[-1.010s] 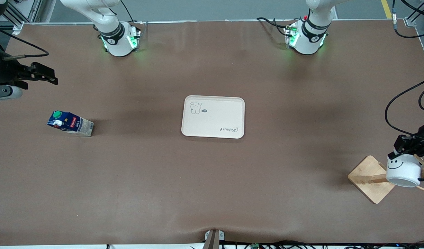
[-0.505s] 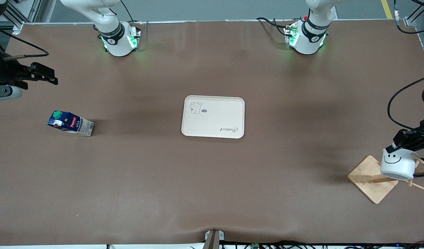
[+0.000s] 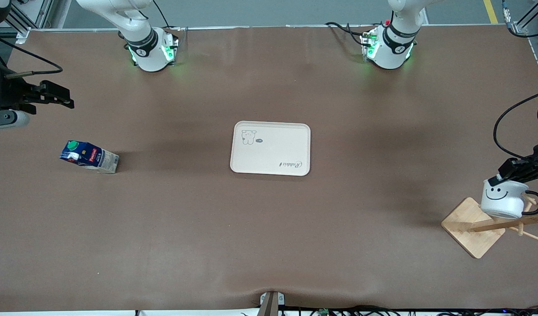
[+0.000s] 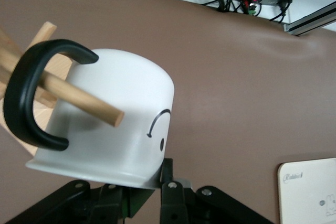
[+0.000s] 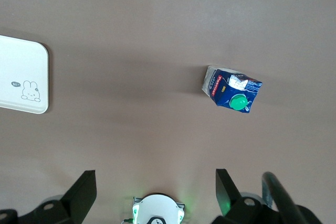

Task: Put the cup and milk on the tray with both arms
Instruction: 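Lift the mug off the stand while the right gripper reaches the milk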

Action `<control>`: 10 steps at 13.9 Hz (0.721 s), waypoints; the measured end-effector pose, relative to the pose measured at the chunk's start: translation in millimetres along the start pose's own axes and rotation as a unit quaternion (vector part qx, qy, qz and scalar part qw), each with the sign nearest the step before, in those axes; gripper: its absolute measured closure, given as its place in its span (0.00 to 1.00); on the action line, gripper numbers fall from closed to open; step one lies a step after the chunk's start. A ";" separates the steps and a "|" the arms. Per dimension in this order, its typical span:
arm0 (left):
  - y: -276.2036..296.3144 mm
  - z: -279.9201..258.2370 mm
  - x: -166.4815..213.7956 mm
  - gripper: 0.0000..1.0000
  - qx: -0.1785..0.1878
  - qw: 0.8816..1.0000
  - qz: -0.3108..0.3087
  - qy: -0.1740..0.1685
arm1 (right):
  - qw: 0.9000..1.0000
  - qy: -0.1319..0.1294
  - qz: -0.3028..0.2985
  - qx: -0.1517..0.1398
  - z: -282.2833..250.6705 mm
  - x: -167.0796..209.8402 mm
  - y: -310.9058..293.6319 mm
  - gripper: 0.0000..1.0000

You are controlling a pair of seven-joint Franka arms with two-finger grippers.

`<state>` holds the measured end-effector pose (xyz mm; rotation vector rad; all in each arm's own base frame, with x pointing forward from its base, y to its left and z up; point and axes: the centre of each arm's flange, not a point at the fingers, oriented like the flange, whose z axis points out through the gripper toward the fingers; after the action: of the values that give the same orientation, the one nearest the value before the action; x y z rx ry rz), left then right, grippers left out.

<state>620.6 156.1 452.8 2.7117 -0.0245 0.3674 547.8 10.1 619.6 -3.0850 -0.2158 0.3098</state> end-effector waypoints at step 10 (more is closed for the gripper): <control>30.7 -10.6 9.6 0.89 0.019 1.000 0.005 -0.011 | 1.000 -0.019 0.003 0.001 21.0 17.0 4.5 0.00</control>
<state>625.1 132.4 476.6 2.7544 -0.0367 0.3431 560.7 8.5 595.4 -3.0793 -0.2077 0.3689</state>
